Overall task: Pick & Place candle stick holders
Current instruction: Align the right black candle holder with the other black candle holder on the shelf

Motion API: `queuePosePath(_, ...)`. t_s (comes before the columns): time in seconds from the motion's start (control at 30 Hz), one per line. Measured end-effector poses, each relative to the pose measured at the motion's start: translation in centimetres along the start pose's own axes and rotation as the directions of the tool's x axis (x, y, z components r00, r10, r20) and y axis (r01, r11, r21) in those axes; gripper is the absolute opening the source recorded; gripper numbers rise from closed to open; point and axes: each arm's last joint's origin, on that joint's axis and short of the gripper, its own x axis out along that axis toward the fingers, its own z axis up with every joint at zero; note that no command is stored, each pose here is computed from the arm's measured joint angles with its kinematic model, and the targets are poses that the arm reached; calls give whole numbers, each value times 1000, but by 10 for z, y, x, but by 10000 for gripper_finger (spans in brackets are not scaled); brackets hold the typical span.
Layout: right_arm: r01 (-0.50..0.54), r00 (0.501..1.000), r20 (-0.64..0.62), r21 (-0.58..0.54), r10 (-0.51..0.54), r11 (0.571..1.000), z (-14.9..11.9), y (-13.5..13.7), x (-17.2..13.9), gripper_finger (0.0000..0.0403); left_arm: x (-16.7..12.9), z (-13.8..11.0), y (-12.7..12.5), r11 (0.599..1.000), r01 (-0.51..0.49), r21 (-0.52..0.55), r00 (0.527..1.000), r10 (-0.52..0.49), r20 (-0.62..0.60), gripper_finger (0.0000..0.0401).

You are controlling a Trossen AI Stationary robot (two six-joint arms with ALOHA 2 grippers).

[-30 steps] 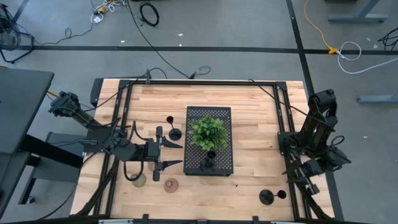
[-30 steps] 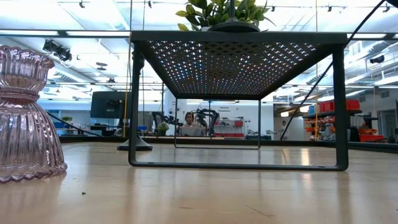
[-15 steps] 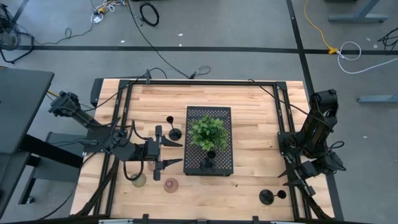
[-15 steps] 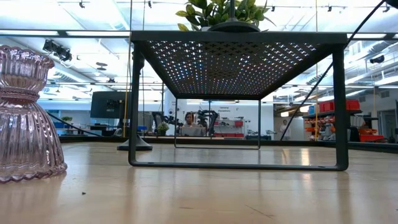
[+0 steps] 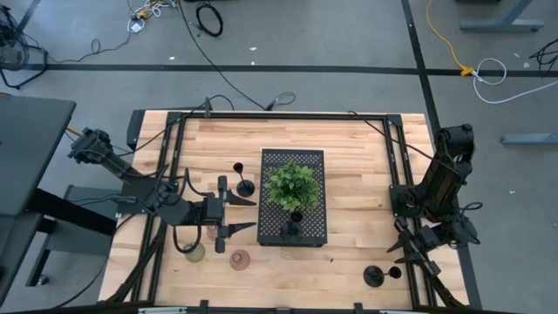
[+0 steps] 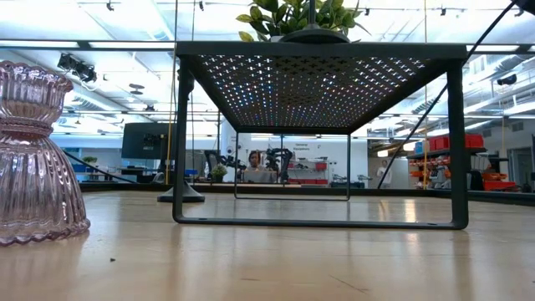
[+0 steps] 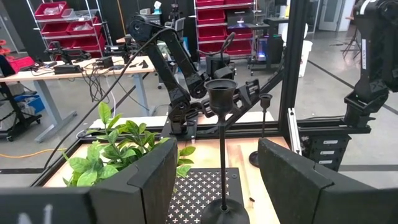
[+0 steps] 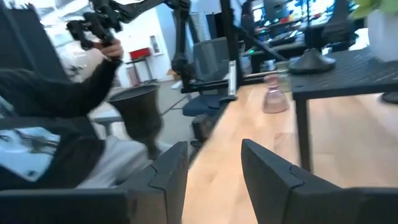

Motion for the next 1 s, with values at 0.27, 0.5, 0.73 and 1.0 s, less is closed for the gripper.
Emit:
queuePosePath(0.27, -24, 1000, -5, 98, 25, 995, 0, 1, 0, 164, 0, 1, 0, 1000, -1, -4, 1000, 1, 5, 225)
queuePosePath(0.5, -138, 988, -32, 286, 153, 948, 0, 5, -2, 203, 2, 1, 3, 1000, -14, -10, 1000, 14, 11, 225)
queuePosePath(0.73, -126, 987, -41, 382, 153, 916, -2, 4, 1, 218, 4, 3, 7, 999, -29, -44, 999, 30, 25, 225)
queuePosePath(1.0, -131, 982, -83, 333, 167, 934, -7, 0, 10, 220, 4, 3, 7, 999, -28, -42, 999, 29, 24, 225)
